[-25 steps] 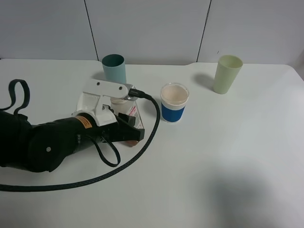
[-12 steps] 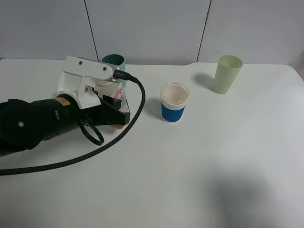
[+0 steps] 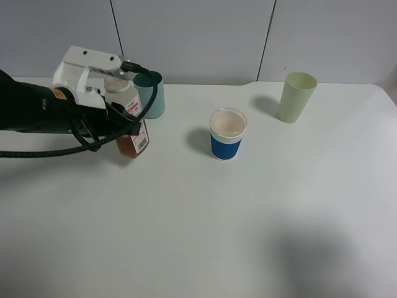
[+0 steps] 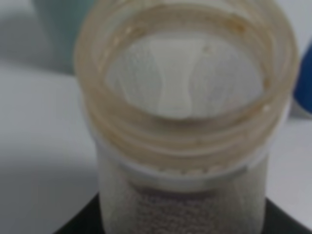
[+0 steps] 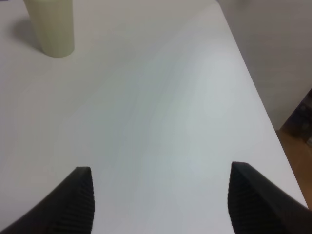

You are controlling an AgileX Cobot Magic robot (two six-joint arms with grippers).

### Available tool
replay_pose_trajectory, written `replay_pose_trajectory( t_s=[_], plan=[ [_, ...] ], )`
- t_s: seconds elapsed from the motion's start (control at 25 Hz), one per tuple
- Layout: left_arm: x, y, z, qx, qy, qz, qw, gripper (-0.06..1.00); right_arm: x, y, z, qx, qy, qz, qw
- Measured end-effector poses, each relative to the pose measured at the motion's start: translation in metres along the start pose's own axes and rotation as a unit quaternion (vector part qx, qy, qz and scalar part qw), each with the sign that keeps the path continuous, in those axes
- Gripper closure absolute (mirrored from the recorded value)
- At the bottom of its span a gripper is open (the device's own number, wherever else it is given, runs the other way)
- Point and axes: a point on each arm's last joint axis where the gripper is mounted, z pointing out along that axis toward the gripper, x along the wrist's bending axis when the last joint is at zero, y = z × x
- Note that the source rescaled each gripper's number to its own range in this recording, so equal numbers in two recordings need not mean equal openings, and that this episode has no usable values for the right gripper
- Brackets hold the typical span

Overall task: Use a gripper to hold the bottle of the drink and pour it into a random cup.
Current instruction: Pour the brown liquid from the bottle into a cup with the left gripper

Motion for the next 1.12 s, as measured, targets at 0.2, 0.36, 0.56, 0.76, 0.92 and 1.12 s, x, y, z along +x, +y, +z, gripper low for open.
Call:
replay_pose_trajectory(
  t_s=[0.2,0.36,0.56,0.76,0.92,1.12],
  plan=[
    [0.021,0.015,0.000,-0.003,0.018,-0.002,1.000,0.94,0.000,0.000,0.000,0.000,0.000,0.000,1.000],
    [0.030,0.028,-0.001,-0.017,0.027,0.000,1.000,0.94,0.000,0.000,0.000,0.000,0.000,0.000,1.000],
    [0.034,0.045,-0.003,-0.038,0.029,0.015,0.999,0.94,0.000,0.000,0.000,0.000,0.000,0.000,1.000],
    [0.036,0.065,-0.007,-0.042,0.044,0.035,0.998,0.94,0.000,0.000,0.000,0.000,0.000,0.000,1.000],
    [0.041,0.066,-0.008,-0.013,0.070,0.055,0.996,0.94,0.000,0.000,0.000,0.000,0.000,0.000,1.000],
    [0.044,0.062,-0.009,0.009,0.088,0.065,0.994,0.94,0.000,0.000,0.000,0.000,0.000,0.000,1.000]
  ],
)
